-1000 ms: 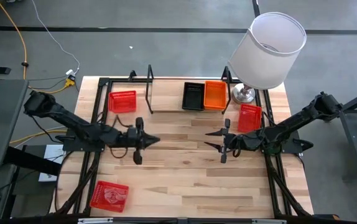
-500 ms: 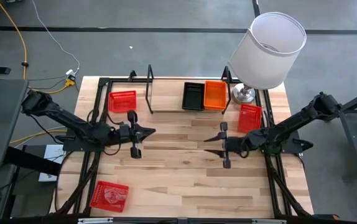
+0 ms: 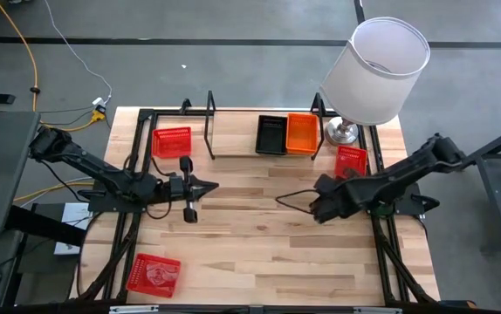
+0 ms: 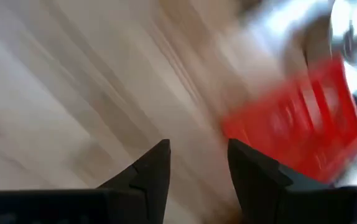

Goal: Stack baskets on shelf by color
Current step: Put the middle red basket on the shelf

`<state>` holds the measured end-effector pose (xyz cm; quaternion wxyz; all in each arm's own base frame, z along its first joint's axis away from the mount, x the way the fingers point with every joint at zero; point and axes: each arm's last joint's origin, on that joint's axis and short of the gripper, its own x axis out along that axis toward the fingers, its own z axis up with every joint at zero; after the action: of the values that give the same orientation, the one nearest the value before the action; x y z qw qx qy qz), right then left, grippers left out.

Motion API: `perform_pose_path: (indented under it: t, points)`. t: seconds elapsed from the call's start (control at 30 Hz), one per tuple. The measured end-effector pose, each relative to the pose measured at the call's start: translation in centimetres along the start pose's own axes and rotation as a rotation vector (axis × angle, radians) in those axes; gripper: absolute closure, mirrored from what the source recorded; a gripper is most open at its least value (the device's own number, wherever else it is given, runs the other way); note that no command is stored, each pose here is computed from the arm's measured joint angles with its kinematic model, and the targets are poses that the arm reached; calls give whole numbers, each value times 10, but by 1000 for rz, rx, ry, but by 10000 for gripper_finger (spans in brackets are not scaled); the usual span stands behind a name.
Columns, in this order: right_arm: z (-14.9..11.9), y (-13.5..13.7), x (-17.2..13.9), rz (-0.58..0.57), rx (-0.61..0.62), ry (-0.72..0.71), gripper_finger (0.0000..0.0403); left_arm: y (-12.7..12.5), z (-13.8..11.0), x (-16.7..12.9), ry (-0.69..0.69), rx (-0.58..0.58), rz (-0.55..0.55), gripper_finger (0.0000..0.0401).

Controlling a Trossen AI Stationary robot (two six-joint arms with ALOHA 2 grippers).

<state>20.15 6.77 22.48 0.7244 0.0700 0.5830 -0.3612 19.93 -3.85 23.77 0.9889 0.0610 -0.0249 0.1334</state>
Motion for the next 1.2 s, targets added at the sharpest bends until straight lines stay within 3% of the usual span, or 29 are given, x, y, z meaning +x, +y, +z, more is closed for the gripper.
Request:
perform_pose_path:
  t: [0.13,0.37,0.6,1.2]
  points:
    - [-11,-8,23,-140,29,157,254,-1,3,-2,-22,-11,-33,401]
    - [-14,-27,54,-177,36,343,254,-1,4,-2,-25,-21,-55,401]
    - [-4,-35,77,-136,5,318,254,-1,4,-2,-25,-21,-55,401]
    - [0,-44,89,-132,4,333,254,-3,9,-11,-33,-34,-84,401]
